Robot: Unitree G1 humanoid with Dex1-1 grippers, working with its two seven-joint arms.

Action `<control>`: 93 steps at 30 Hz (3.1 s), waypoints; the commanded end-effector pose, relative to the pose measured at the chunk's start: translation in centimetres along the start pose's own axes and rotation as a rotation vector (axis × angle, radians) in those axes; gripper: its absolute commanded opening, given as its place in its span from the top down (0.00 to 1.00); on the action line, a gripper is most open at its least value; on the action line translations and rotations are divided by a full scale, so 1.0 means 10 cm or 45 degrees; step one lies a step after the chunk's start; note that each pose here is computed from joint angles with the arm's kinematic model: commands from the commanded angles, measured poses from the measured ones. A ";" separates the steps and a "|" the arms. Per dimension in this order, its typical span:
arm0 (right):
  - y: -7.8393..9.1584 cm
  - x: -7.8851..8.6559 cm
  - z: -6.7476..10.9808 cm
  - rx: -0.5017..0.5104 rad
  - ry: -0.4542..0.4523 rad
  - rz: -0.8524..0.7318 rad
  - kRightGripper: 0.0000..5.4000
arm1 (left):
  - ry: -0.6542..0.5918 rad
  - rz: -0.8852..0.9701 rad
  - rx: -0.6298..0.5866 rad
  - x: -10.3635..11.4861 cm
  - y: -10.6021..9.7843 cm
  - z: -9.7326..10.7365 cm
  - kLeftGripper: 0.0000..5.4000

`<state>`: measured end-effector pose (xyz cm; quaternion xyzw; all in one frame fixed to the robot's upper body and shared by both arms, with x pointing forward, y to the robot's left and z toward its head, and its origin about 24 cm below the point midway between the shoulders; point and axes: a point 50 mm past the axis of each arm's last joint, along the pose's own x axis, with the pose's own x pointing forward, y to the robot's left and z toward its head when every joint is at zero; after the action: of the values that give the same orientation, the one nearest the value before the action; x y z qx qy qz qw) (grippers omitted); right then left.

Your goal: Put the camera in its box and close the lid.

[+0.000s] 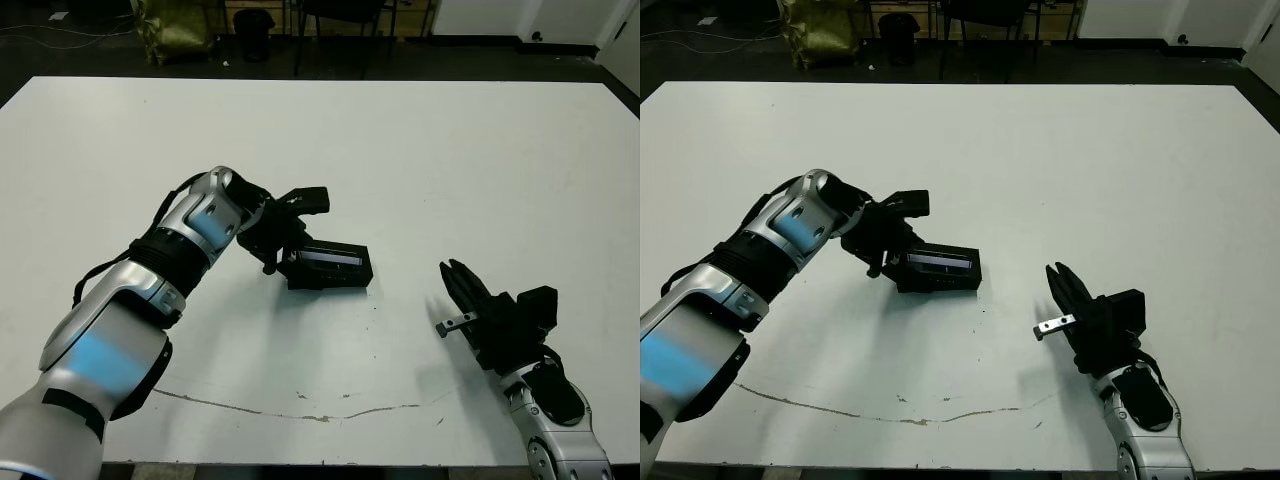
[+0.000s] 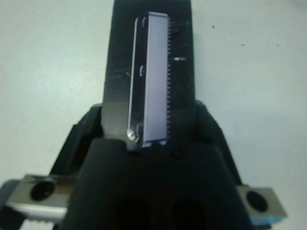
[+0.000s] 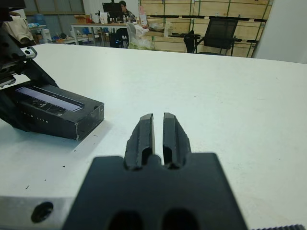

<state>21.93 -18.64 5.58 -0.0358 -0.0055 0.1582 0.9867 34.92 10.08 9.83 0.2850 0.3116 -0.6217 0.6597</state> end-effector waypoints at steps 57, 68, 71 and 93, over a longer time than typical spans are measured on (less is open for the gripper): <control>-0.04 -0.05 -0.03 0.004 0.062 -0.017 1.00 | 0.614 -0.052 0.174 -0.47 -0.17 -1.23 0.00; -0.02 -0.02 -0.04 0.006 0.051 -0.008 1.00 | -0.032 1.158 -0.126 -1.00 0.03 -0.91 0.36; -0.01 -0.02 -0.03 0.004 0.060 -0.010 1.00 | -0.308 1.242 -0.183 -0.96 -0.03 -0.64 0.50; 0.00 -0.02 -0.03 0.004 0.036 -0.004 1.00 | -0.808 0.874 -0.446 -0.03 -0.52 0.40 0.99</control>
<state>21.88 -18.55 5.67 -0.0330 -0.0006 0.1595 0.9866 30.12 6.93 14.28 0.0577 0.0509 -0.3731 0.9246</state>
